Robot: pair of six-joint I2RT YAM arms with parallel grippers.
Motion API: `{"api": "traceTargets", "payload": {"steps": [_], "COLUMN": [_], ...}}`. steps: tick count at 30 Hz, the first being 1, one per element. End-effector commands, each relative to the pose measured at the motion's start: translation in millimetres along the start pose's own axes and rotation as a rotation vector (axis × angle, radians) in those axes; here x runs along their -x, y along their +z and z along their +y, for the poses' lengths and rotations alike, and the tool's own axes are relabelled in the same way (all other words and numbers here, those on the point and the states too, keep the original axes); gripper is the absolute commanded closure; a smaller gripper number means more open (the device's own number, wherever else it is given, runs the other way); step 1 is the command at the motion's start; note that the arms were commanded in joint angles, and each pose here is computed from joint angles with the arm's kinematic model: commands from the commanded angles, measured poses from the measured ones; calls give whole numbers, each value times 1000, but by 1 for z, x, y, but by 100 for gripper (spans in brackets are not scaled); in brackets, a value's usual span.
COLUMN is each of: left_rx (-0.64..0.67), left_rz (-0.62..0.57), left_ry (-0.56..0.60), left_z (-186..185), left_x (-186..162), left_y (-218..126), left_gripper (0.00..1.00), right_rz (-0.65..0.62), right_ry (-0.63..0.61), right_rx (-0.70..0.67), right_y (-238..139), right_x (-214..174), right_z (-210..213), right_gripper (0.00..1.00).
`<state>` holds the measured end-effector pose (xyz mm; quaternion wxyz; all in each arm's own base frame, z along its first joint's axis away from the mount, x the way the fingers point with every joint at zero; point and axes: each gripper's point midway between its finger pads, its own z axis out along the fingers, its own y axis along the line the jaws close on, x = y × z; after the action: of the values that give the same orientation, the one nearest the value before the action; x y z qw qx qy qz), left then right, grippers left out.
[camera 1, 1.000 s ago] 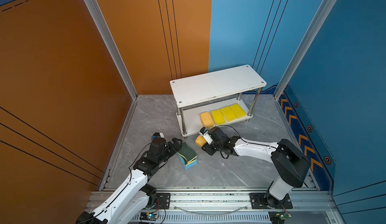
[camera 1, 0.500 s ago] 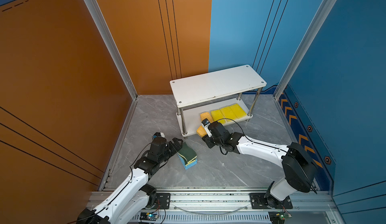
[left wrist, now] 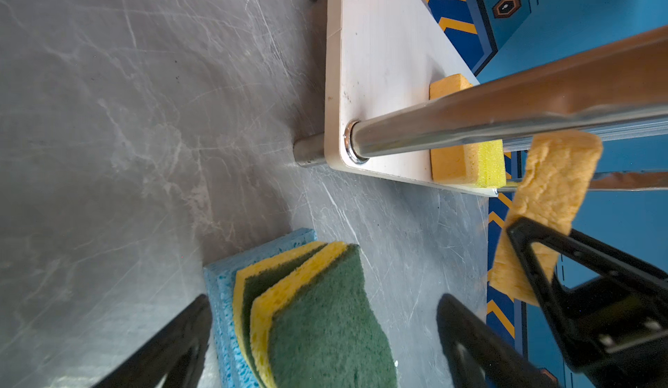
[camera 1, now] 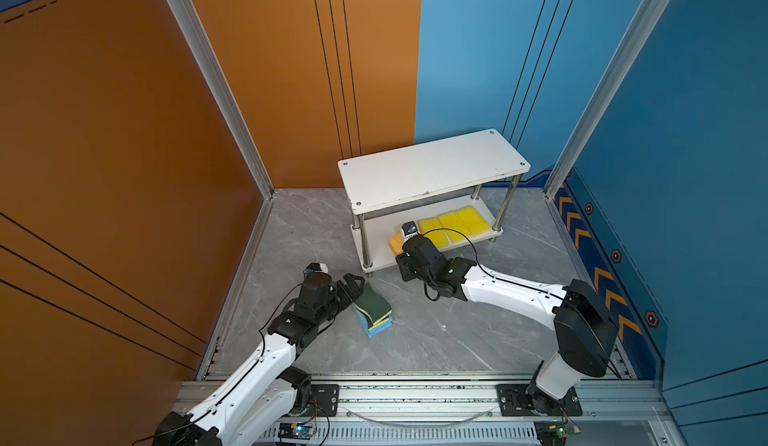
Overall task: Place and organize the cleaning sponges onto the shelf
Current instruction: 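Carry the orange sponge under the shelf beside the first orange sponge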
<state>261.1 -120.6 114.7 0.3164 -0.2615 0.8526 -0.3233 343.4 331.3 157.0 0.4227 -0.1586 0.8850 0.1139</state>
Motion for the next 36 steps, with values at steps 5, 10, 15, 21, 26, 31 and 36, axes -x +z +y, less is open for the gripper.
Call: {"api": "traceTargets", "payload": {"steps": [5, 10, 15, 21, 26, 31, 36], "left_rx": [1, -49, -48, -48, -51, -50, -50], "left_rz": [1, -3, 0, 0, -2, -2, -4], "left_ry": [13, 7, 2, -4, -4, -6, -8], "left_z": [7, -1, 0, 3, 3, 4, 4], "left_x": [-3, -3, -4, -5, -5, -5, -4], "left_y": [1, 1, 1, 1, 1, 0, 0], "left_gripper": [2, 2, 2, 2, 2, 3, 2], "right_rz": [-59, -72, -65, -58, -56, -51, -48], "right_ry": [78, 99, 101, 98, 99, 102, 101], "right_rx": [-67, -75, -77, -85, -90, -95, -102], "right_y": [8, 18, 28, 37, 43, 50, 56], "right_x": [19, 21, 19, 17, 17, 16, 16], "right_z": [7, 11, 16, 18, 19, 19, 19], "right_gripper": [100, 100, 100, 100, 100, 100, 100]}}
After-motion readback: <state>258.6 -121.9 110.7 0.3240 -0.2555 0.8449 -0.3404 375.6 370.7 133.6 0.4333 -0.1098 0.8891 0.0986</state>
